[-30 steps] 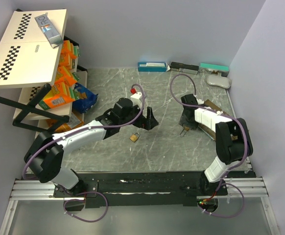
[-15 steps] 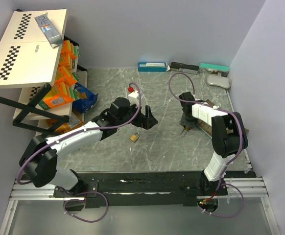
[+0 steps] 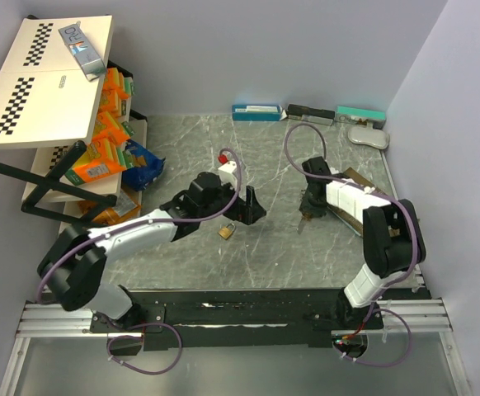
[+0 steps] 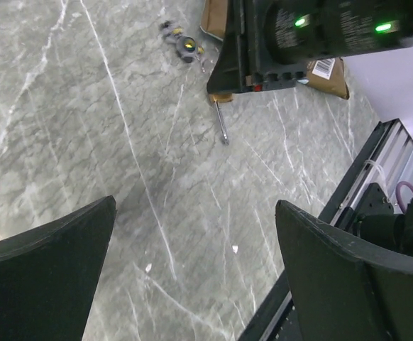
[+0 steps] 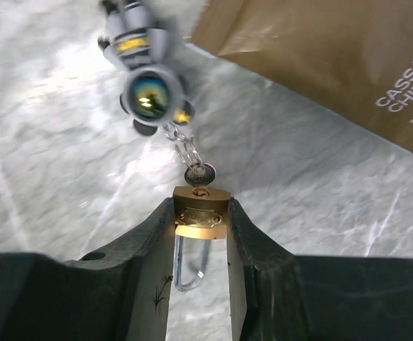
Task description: Unlock with the key
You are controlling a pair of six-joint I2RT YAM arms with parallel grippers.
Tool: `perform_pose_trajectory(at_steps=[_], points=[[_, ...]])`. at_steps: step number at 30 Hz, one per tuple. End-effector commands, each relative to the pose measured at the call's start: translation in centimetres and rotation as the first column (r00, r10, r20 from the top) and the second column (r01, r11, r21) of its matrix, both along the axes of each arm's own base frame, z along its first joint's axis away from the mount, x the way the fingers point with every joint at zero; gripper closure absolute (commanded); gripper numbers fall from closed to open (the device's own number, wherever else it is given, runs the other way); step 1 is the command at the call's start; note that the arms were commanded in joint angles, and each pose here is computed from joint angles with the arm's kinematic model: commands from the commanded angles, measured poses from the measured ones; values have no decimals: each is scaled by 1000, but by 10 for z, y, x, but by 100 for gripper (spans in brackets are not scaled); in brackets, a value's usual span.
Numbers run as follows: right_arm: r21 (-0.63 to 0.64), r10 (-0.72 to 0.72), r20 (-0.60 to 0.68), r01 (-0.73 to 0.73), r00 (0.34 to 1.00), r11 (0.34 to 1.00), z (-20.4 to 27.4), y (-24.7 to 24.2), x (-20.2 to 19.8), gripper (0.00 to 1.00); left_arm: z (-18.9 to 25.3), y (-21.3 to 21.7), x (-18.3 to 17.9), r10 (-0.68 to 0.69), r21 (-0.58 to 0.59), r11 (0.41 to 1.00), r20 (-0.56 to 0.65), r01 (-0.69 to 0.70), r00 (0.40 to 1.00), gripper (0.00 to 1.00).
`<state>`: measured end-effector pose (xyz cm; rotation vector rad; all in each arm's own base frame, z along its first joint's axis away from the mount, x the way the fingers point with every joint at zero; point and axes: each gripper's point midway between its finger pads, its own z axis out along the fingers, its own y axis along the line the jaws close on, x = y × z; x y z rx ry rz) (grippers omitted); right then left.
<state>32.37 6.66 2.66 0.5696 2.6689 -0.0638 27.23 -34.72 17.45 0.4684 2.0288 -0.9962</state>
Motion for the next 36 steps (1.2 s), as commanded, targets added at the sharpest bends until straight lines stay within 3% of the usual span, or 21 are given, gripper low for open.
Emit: perform_pose_trajectory(at_steps=[1, 6, 11, 24, 29, 36], points=[[82, 10, 126, -20, 992, 996, 32, 16, 12, 100, -3, -19, 7, -23, -36, 999, 17, 24, 1000, 1], [177, 17, 197, -53, 980, 983, 48, 31, 13, 100, -18, -44, 14, -56, -71, 996, 29, 58, 998, 1], [265, 37, 269, -111, 962, 958, 65, 49, 14, 100, -34, -72, 12, -122, -149, 982, -56, 113, 991, 2], [363, 31, 387, -183, 921, 914, 78, 74, 20, 100, -52, -99, -2, -213, -214, 961, -155, 177, 965, 7], [379, 26, 408, -195, 913, 904, 85, 76, 18, 100, -79, -100, 3, -166, -100, 984, -209, 147, 964, 8], [392, 22, 437, -213, 899, 895, 96, 79, 18, 100, -81, -107, -6, -214, -153, 971, -234, 182, 948, 17]])
